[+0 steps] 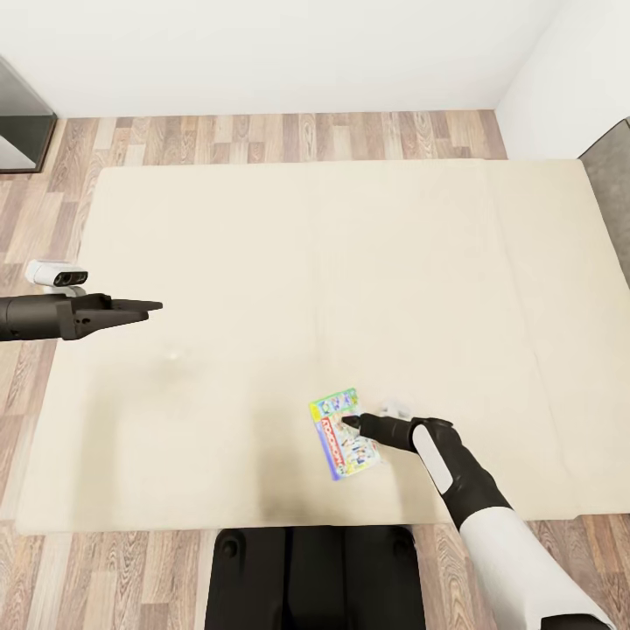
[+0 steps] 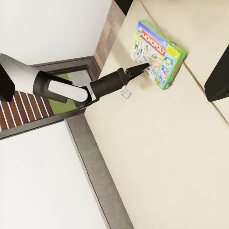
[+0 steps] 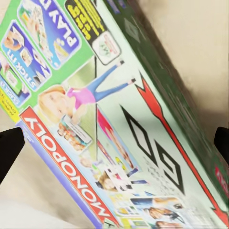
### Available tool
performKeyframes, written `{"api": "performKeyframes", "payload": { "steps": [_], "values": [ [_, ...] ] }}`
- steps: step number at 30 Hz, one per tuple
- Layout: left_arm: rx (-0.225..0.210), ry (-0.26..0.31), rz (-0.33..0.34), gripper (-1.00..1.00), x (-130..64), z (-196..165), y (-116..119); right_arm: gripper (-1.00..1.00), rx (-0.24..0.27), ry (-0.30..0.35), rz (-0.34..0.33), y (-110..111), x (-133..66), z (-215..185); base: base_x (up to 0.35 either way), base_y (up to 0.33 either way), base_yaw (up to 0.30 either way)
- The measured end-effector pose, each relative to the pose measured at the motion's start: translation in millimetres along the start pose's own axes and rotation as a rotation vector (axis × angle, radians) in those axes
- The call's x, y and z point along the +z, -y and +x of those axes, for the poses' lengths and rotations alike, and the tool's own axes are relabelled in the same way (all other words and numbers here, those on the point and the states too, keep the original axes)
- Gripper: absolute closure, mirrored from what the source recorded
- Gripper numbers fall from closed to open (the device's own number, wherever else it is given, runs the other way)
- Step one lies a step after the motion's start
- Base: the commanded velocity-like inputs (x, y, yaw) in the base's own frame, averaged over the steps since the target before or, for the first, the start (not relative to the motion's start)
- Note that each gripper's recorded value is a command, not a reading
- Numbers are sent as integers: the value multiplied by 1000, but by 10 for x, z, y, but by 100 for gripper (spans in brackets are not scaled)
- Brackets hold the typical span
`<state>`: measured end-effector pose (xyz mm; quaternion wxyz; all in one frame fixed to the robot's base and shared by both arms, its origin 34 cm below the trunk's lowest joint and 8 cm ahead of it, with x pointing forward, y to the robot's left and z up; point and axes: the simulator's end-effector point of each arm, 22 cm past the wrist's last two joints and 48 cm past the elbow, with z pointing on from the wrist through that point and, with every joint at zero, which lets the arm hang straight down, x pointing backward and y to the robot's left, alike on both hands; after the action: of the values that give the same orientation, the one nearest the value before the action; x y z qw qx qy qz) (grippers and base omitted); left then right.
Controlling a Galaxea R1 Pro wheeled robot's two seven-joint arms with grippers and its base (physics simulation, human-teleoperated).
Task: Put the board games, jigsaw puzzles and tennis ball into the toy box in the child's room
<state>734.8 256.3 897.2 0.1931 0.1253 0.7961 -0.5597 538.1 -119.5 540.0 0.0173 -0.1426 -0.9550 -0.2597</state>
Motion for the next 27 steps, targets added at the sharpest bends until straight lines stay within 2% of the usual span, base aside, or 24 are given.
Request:
{"api": "performKeyframes", "payload": {
  "steps": [5,27],
  "values": [
    [0,1,0,-100,-1,-2,0,-100,-2,1,-27,-62,-3,-6,0,0,0],
    [0,0,-1,-100,-1,1,-3,-100,7,-4,-47,-168,40,37,0,0,0]
  ]
}}
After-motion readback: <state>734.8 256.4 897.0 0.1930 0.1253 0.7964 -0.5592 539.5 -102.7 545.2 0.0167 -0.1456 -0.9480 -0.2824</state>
